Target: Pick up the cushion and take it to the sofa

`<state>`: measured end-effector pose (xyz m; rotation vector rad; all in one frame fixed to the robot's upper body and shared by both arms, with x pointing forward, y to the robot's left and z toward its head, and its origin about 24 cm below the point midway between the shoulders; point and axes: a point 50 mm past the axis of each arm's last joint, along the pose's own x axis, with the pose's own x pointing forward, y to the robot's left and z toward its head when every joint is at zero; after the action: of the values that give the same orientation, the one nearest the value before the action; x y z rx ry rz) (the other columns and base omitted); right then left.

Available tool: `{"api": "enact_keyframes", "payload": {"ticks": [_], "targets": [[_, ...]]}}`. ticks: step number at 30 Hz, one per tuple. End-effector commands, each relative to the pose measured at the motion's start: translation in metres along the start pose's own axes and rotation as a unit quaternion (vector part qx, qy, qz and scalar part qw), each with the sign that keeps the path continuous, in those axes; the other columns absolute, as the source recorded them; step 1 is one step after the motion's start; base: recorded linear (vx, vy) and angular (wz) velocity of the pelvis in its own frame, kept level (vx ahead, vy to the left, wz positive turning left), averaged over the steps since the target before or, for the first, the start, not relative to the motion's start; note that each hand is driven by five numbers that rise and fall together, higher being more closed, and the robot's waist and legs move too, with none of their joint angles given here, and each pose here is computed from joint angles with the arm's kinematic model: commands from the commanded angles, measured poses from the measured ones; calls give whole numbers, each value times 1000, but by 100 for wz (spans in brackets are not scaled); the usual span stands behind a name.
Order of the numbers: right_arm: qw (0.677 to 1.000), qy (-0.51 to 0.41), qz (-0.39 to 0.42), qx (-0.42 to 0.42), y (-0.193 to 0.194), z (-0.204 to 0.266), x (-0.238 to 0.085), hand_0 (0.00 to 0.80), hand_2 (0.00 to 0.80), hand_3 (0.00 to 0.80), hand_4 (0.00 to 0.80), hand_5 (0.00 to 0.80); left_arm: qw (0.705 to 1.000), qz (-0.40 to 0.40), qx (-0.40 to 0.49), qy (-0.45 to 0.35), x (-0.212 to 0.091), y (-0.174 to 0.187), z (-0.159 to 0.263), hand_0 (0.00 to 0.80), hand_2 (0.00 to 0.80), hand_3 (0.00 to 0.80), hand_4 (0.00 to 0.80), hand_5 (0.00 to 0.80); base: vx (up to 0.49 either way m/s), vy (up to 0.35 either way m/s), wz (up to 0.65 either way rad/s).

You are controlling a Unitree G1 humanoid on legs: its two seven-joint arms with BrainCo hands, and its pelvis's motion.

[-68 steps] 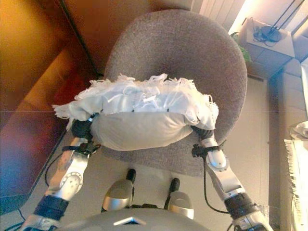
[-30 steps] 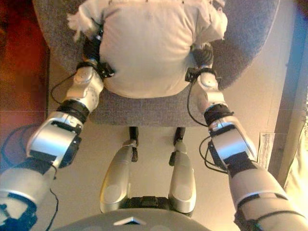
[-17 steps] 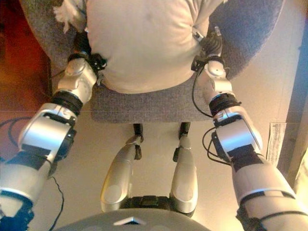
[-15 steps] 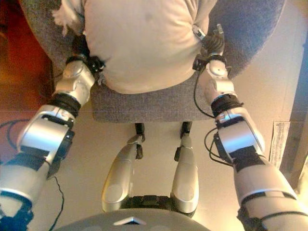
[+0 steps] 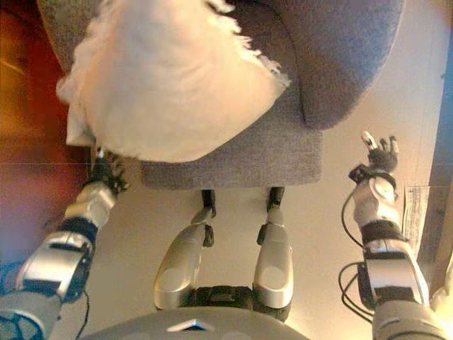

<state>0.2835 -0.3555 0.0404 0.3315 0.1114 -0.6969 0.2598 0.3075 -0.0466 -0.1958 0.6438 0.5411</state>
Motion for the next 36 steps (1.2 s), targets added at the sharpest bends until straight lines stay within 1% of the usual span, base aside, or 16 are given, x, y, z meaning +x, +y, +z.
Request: {"api": "enact_keyframes", "payload": {"ticks": [1,4,7,9,13,18,21,24,27,29,31,32,34,36], "targets": [[998,-68,-13,13,-31,31,3,0,0,0,0,0,991,61,69,98,-9,48,-54,0,0,0,0,0,66,-30,7],[998,-59,-32,3,-54,30,0,0,0,0,0,0,988,80,61,118,-17,74,-67,0,0,0,0,0,109,-13,9],[998,-42,-51,-2,-73,17,-6,0,0,0,0,0,985,96,51,131,-22,92,-74,0,0,0,0,0,101,-25,8],[997,-30,-65,-2,-81,10,-9,0,0,0,0,0,985,93,60,131,-23,96,-75,0,0,0,0,0,60,-58,7],[995,16,-96,-2,-112,-14,-23,0,0,0,0,0,984,94,71,137,-29,110,-81,0,0,0,0,0,79,-58,0],[991,74,-108,-28,-129,-44,-40,0,0,0,0,0,981,93,87,149,-35,117,-94,0,0,0,0,0,64,-50,0],[984,124,-121,-49,-137,-68,-54,0,0,0,0,0,978,84,94,169,-40,118,-107,0,0,0,0,0,51,-33,-2],[969,196,-113,-100,-148,-98,-76,0,0,0,0,0,975,65,101,189,-45,112,-124,0,0,0,0,0,43,-36,-2],[952,267,-52,-140,-142,-128,-95,0,0,0,0,0,970,34,105,216,-50,103,-140,0,0,0,0,0,9,-23,0],[936,315,11,-158,-127,-154,-111,0,0,0,0,0,965,3,107,238,-54,89,-154,0,0,0,0,0,-15,-8,0],[909,352,117,-189,-104,-173,-123,0,0,0,0,0,957,-44,105,268,-59,76,-169,0,0,0,0,0,-33,-21,-1],[891,365,177,-203,-92,-180,-129,0,0,0,0,0,954,-66,104,273,-60,69,-172,0,0,0,0,0,-39,-16,-2],[862,372,267,-217,-61,-189,-134,0,0,0,0,0,952,-113,101,264,-59,52,-172,0,0,0,0,0,-34,-4,-2],[841,363,331,-227,-37,-189,-135,0,0,0,0,0,954,-153,98,240,-56,37,-166,0,0,0,0,0,-19,3,0]]}}
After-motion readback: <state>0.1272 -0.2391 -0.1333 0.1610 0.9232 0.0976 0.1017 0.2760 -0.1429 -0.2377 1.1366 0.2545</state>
